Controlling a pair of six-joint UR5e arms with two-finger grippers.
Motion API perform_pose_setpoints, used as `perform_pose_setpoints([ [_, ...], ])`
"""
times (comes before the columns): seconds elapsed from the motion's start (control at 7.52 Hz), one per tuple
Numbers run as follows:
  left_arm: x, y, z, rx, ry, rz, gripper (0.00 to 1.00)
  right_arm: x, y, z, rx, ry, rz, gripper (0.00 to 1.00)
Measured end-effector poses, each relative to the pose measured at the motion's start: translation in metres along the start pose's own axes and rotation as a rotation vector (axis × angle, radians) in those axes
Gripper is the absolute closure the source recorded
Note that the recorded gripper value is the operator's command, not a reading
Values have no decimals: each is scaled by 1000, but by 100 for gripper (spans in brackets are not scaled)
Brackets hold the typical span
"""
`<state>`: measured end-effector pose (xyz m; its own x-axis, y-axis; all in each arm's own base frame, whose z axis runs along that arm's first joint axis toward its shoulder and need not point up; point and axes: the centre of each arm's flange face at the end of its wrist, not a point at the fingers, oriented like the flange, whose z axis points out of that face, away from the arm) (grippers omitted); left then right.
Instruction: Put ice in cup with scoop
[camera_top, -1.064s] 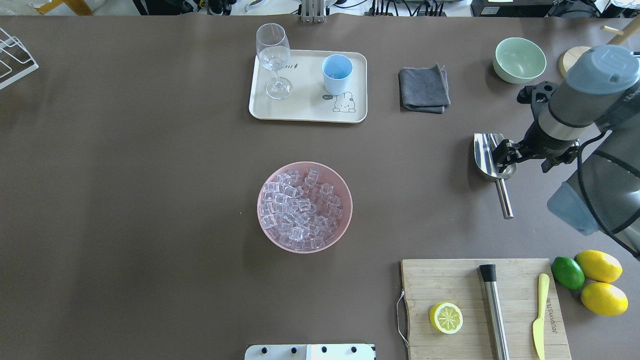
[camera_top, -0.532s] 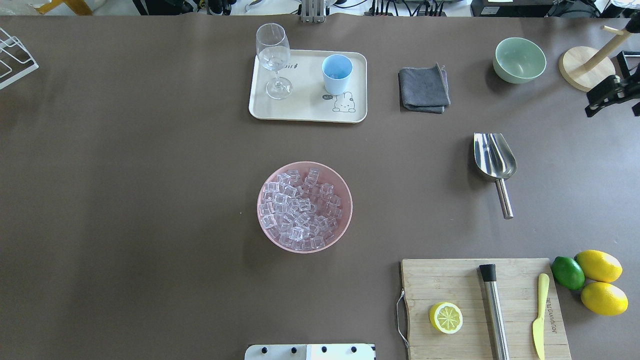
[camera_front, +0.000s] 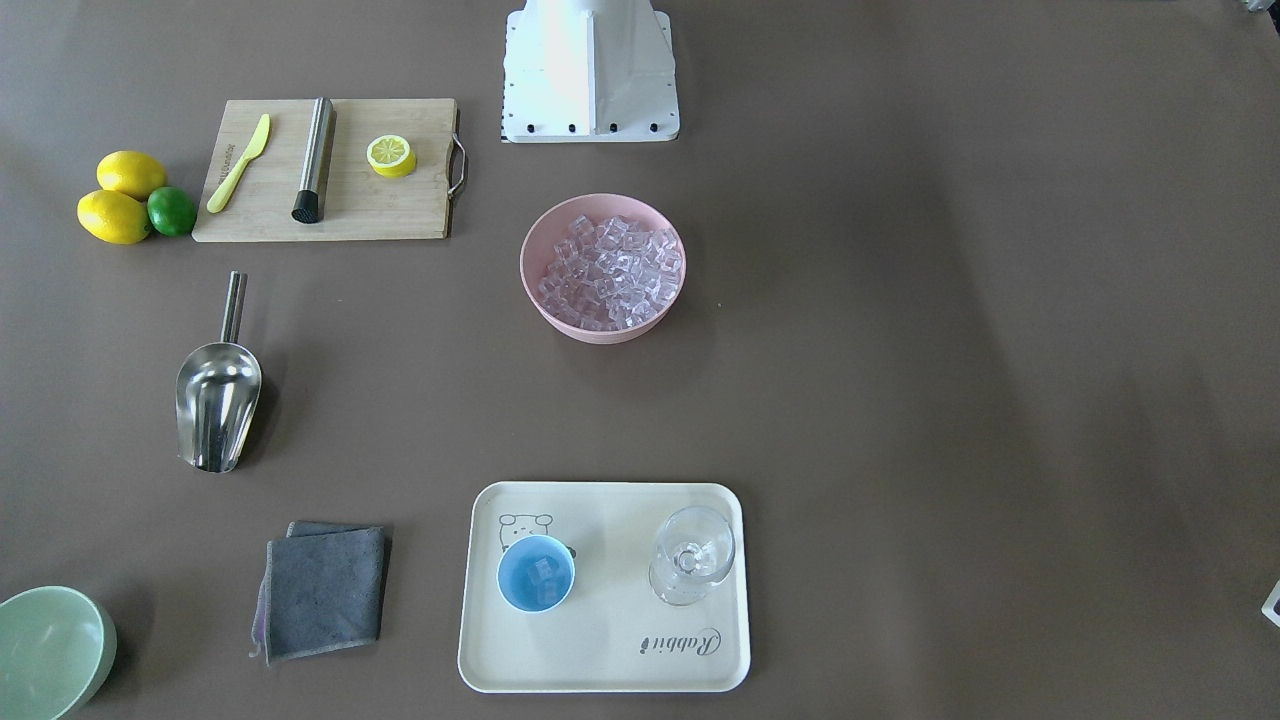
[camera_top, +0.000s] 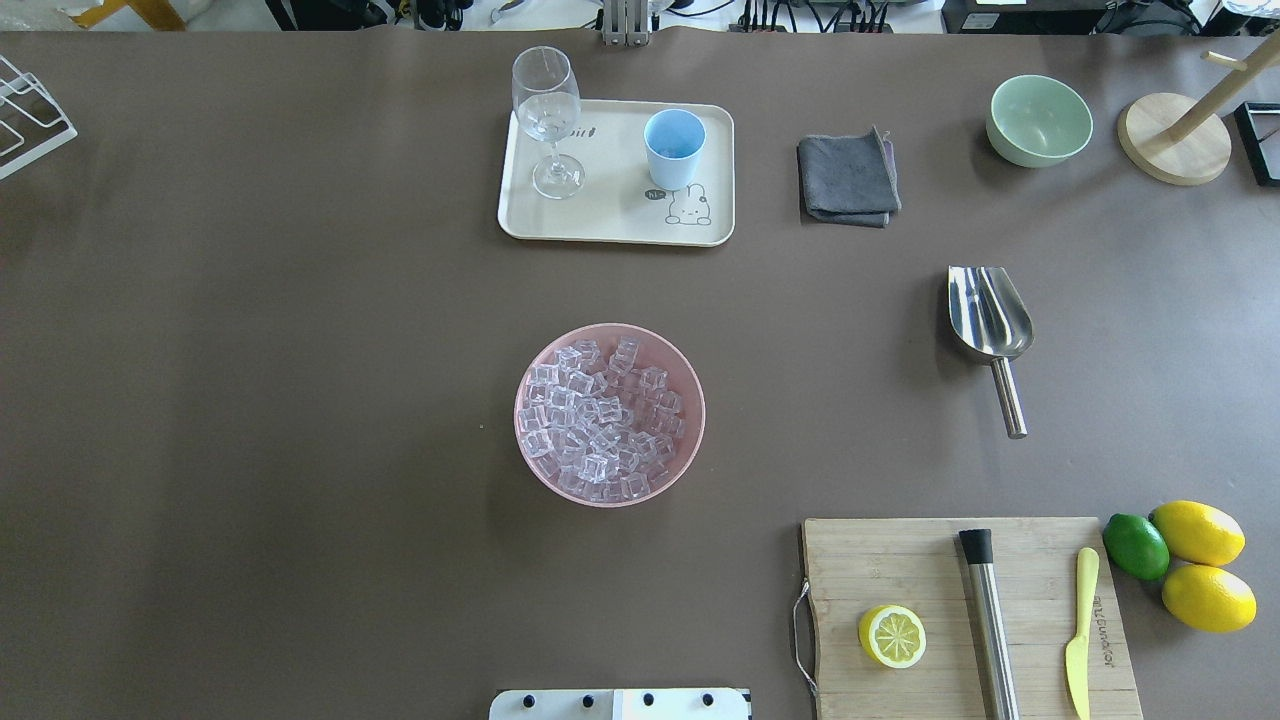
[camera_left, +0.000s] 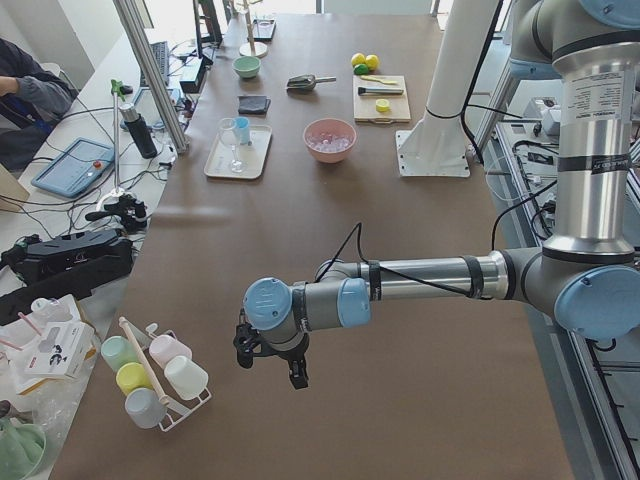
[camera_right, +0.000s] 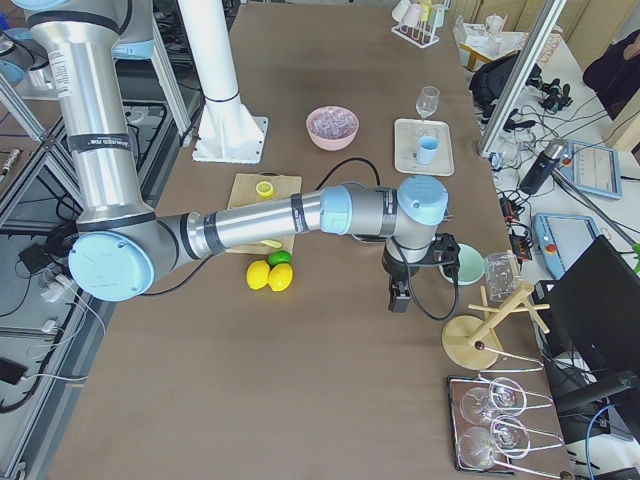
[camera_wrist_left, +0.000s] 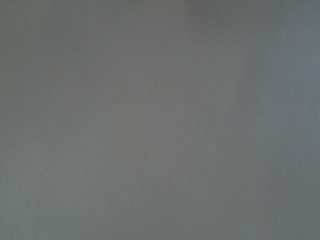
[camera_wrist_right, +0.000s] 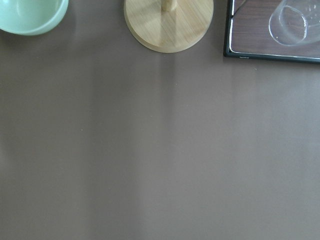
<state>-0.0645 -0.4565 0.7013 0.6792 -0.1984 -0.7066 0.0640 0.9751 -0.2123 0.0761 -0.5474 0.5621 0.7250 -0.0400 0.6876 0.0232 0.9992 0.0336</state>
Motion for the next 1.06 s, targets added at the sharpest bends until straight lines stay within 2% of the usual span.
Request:
perform_pose_setpoints([
  [0.13,0,0,0,0,0,0,2,35,12,12,-25,-9,-31,0],
  [0.4,1,0,-1,1,0,2,2,68,32,36,-64,-21,-31,0],
  [1.06,1,-1,0,1,0,2,2,76,45,45,-78,-23,-21,0],
])
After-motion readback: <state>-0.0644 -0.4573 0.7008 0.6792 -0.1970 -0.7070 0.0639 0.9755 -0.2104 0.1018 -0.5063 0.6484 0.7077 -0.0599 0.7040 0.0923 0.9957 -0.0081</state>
